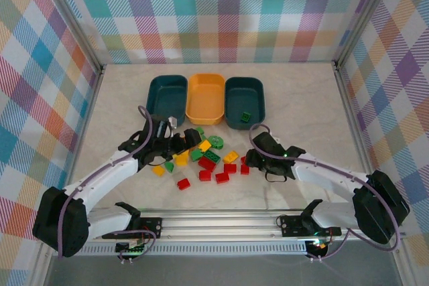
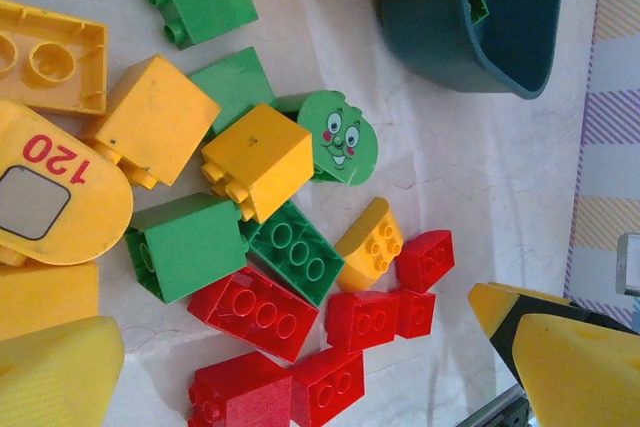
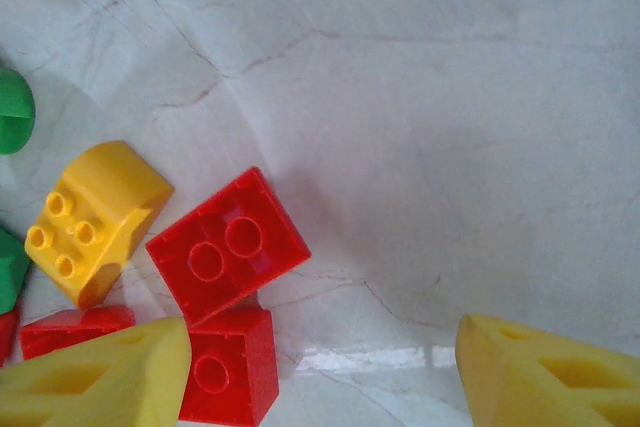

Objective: Sort the legos into containers by color

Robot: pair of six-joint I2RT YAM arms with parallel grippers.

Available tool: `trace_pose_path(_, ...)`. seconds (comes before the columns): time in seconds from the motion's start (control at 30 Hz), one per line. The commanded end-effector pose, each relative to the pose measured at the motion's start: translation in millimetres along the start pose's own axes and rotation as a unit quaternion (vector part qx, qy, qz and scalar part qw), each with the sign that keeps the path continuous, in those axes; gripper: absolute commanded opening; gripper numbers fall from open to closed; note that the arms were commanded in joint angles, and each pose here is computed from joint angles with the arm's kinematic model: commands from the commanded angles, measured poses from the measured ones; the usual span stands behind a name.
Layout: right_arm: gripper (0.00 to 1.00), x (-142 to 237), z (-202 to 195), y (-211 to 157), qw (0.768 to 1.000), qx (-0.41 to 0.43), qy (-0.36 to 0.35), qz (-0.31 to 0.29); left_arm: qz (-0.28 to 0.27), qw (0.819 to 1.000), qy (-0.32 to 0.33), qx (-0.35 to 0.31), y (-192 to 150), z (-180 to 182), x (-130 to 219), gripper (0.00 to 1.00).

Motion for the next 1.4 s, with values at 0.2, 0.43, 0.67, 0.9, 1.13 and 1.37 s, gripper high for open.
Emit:
trace_pose_path(0.2,0.72,-24,37,15,0.994,-0.064,0.089,0.009,0.002,1.0,0.003,-0.023,-6,3,4,1.0)
trace_pose_path(0.43,0.71,-40,56,36,0.995,-0.046,0.091,0.005,-0.006,0.999,0.027,-0.034,-10,9,17,1.0)
trace_pose_path(0.67,0.67,-51,57,54,0.999,0.004,0.036,-0.013,-0.01,0.998,0.035,-0.042,-9,8,21,1.0)
trace_pose_path(0.9,0.61,-64,50,39,0.998,0.047,-0.02,0.027,-0.009,0.998,0.041,-0.039,-9,14,15,1.0)
trace_pose_path(1.13,0.48,-70,44,35,0.995,0.078,-0.052,0.042,-0.009,0.998,0.045,-0.037,-9,15,14,1.0)
trace_pose_path(1.37,0.27,-61,41,39,0.994,0.088,-0.06,0.023,-0.021,0.998,0.049,-0.037,-8,17,17,1.0)
Point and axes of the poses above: each hand's point on the last joint's axis, 136 mm out from that joint toward the fingers, its own x axis back along the fingers, its own z axis along the line the jaws close on, y = z × x, the point moved 8 cm from there along x, back along the fingers, and after that the axes turned 11 degrees about x, right-handed, at the moved point
